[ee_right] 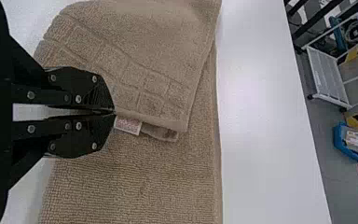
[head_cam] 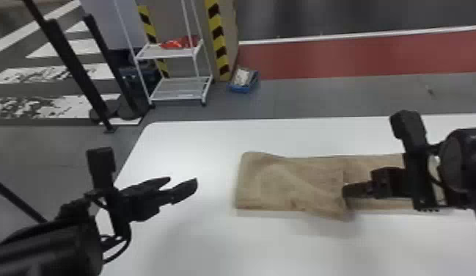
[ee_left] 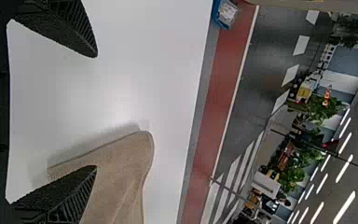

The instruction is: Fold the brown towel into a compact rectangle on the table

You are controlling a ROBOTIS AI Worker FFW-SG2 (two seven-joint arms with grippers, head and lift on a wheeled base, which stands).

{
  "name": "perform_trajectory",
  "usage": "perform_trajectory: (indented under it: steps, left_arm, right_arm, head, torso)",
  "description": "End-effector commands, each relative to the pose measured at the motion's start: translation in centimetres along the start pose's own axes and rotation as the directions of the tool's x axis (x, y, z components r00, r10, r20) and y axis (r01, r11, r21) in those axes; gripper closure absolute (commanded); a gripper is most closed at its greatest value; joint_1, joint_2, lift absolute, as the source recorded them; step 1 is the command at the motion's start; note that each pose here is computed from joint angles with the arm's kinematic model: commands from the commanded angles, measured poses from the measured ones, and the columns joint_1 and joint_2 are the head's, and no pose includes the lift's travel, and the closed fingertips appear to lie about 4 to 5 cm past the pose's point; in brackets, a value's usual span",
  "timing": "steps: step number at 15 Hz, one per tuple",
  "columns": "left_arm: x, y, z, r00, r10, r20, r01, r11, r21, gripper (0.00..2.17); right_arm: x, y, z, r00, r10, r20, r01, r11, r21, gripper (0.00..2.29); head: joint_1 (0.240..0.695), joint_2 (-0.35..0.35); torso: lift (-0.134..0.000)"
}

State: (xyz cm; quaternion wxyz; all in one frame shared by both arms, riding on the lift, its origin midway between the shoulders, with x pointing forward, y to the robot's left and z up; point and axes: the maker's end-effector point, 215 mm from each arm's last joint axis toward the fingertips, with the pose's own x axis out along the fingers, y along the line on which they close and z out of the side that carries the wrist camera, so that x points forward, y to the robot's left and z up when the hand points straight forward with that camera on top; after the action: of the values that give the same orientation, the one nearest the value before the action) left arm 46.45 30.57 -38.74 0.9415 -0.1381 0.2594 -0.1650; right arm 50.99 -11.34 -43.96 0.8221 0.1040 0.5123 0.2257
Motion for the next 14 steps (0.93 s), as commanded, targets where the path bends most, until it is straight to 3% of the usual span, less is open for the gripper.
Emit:
perform_trajectory:
  steps: [1, 2, 4, 9, 13, 14]
  left_arm:
    - [0.09, -0.02, 0.07, 1.000, -0.001, 0.006, 0.001, 1.000, 0.004, 0.02]
    - [0.09, -0.02, 0.07, 1.000, -0.001, 0.006, 0.001, 1.000, 0.004, 0.02]
    - [0.13, -0.02, 0.10, 1.000, -0.002, 0.006, 0.002, 1.000, 0.003, 0.02]
    - [0.33, 0.05, 0.16, 1.000, -0.004, 0.010, 0.004, 1.000, 0.004, 0.02]
    - [0.61, 0.19, 0.10, 1.000, -0.006, 0.011, 0.006, 1.000, 0.002, 0.02]
    - [0.63, 0.21, 0.04, 1.000, -0.006, 0.010, 0.006, 1.000, 0.001, 0.02]
  right_arm:
    - [0.21, -0.08, -0.58, 1.000, -0.001, -0.017, 0.001, 1.000, 0.010, 1.04]
    - [0.22, -0.01, -0.58, 1.000, 0.002, -0.017, -0.002, 1.000, 0.010, 1.01]
    - [0.16, -0.17, -0.58, 1.000, 0.001, -0.015, 0.000, 1.000, 0.014, 0.58]
    - [0.25, -0.25, -0.60, 1.000, -0.008, -0.019, 0.008, 1.000, 0.010, 0.59]
    - [0.48, -0.17, -0.73, 1.000, -0.002, -0.028, 0.003, 1.000, 0.013, 1.35]
    - [0.48, -0.13, -0.73, 1.000, -0.001, -0.028, 0.001, 1.000, 0.013, 1.40]
  head:
    - [0.695, 0.216]
    - [0.695, 0.216]
    - [0.695, 0.217]
    - [0.695, 0.215]
    - [0.695, 0.214]
    - [0.695, 0.215]
  torso:
    - [-0.124]
    - [-0.124]
    - [-0.124]
    - [-0.124]
    - [-0.124]
    - [-0.124]
